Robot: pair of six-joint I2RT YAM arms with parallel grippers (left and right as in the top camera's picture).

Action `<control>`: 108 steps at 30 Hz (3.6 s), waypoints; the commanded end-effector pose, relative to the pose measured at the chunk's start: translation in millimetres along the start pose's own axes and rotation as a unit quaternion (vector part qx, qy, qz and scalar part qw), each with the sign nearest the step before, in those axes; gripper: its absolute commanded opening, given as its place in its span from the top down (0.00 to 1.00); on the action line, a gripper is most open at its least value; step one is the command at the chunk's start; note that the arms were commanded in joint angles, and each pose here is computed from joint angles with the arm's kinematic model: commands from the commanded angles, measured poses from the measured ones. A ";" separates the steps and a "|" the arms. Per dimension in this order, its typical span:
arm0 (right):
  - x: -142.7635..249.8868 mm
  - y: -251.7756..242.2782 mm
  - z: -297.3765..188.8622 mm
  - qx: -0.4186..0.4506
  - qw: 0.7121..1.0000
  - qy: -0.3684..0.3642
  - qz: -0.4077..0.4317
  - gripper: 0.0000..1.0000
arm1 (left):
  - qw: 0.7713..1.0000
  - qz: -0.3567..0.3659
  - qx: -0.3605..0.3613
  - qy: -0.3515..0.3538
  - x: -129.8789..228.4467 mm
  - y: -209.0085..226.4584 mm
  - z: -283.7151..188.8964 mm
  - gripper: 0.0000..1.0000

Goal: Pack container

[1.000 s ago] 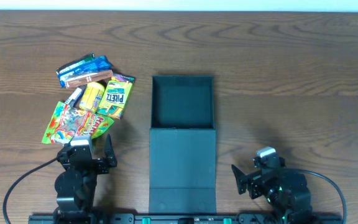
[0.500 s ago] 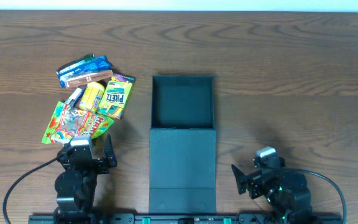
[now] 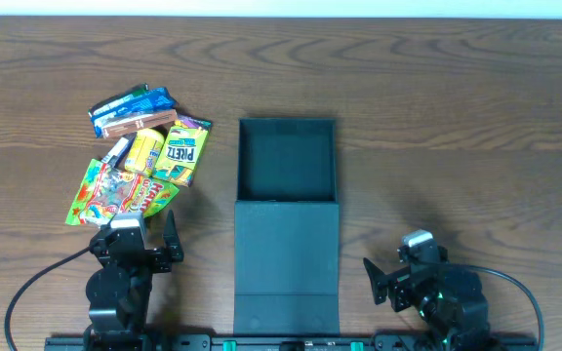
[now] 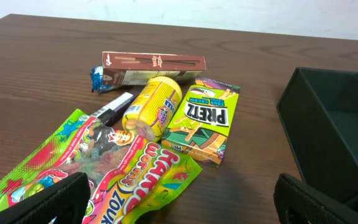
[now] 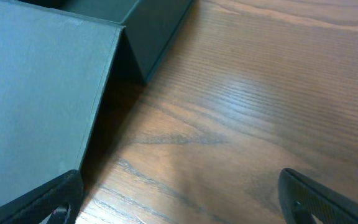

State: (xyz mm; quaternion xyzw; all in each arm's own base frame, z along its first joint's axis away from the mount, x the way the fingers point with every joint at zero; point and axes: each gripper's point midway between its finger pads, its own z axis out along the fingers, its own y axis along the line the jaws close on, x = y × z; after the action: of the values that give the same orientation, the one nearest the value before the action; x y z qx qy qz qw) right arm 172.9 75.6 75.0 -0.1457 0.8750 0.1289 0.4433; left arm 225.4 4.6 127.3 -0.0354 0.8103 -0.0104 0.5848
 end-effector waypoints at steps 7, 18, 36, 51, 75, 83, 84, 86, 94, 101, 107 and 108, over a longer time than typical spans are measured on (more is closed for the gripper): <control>0.6 2.2 0.8 -0.006 1.000 -0.002 -0.010 0.01 | 1.000 -0.002 -0.011 0.010 9.6 4.4 2.9 0.05; 0.6 2.2 0.8 -0.006 1.000 -0.002 -0.010 0.01 | 1.000 -0.002 -0.011 0.010 9.6 4.4 2.9 0.05; -61.9 46.9 -13.8 -0.162 0.952 -0.089 0.246 0.01 | 1.000 -0.002 -0.011 0.010 9.6 4.4 2.9 0.04; -144.7 22.5 48.0 -0.115 0.980 -0.096 0.133 0.01 | 1.000 -0.002 -0.011 0.010 9.6 4.4 2.9 0.05; -150.3 7.6 222.9 -0.029 0.978 0.208 0.022 0.19 | 1.000 -0.002 -0.011 0.010 9.6 4.4 2.9 0.05; -143.2 -9.4 219.8 0.011 0.975 0.222 0.024 0.62 | 1.000 -0.002 -0.011 0.010 9.6 4.4 2.9 0.05; -142.8 -12.1 219.4 0.015 0.974 0.223 0.032 0.69 | 1.000 -0.002 -0.011 0.010 9.6 4.4 2.9 0.05; -141.1 -17.7 217.9 0.021 0.973 0.227 0.044 0.82 | 1.000 -0.002 -0.011 0.010 9.6 4.4 2.9 0.05; -130.8 -73.8 204.4 0.073 0.958 0.242 0.135 0.99 | 1.000 -0.002 -0.011 0.010 9.6 4.4 2.9 0.05; -135.0 -124.6 195.9 0.136 0.925 0.204 0.292 0.99 | 1.000 -0.002 -0.011 0.010 9.6 4.4 2.9 0.04; -142.5 -130.7 198.6 0.179 0.849 0.151 0.474 0.99 | 1.000 -0.002 -0.011 0.010 9.6 4.4 2.9 0.04; -142.2 -133.5 197.9 0.194 0.824 0.138 0.514 0.99 | 1.000 -0.002 -0.011 0.010 9.6 4.4 2.9 0.05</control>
State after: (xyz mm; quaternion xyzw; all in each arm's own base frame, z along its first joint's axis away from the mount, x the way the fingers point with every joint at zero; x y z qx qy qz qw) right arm 446.0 45.6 65.2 0.2624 0.9320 0.1189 0.2202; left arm 225.5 4.6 127.7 -0.0354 0.8097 -0.0105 0.5857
